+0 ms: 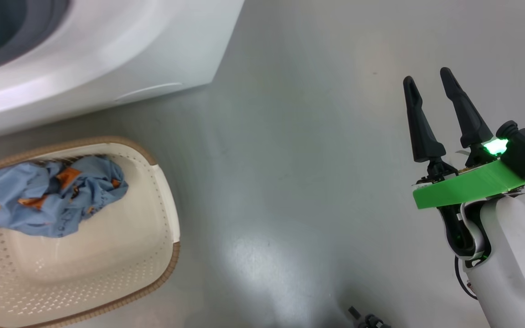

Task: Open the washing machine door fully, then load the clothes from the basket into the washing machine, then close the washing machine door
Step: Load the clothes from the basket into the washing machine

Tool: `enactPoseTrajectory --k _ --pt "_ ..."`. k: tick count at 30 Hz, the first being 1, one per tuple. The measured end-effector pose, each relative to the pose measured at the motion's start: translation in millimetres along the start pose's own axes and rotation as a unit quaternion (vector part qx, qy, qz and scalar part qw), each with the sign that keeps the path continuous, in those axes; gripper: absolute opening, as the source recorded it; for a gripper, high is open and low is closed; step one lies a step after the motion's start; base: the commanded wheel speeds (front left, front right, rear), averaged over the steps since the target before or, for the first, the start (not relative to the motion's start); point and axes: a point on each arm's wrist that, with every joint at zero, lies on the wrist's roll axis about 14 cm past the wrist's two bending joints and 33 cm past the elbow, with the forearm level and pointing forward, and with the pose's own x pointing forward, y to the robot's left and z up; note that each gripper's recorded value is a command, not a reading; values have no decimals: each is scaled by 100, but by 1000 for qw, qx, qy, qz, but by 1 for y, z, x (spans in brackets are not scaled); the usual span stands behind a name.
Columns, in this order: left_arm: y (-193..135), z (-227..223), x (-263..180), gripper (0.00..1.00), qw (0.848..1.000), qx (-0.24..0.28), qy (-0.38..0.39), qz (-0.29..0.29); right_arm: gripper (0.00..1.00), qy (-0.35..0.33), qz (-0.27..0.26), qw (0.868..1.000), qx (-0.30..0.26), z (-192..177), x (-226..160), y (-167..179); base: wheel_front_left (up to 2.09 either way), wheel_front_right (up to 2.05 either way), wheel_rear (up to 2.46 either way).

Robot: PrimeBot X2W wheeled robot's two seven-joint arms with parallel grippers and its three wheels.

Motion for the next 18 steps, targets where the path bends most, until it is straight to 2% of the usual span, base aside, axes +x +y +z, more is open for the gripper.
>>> enactPoseTrajectory --k 12,18 --pt "-6 -15 -44 100 997 20 -79 -15 100 -26 26 999 2 26 -5 18 0 0 0" --pt "-13 -13 -78 100 989 7 -147 -23 100 -45 38 998 1 44 -12 26 0 0 0"
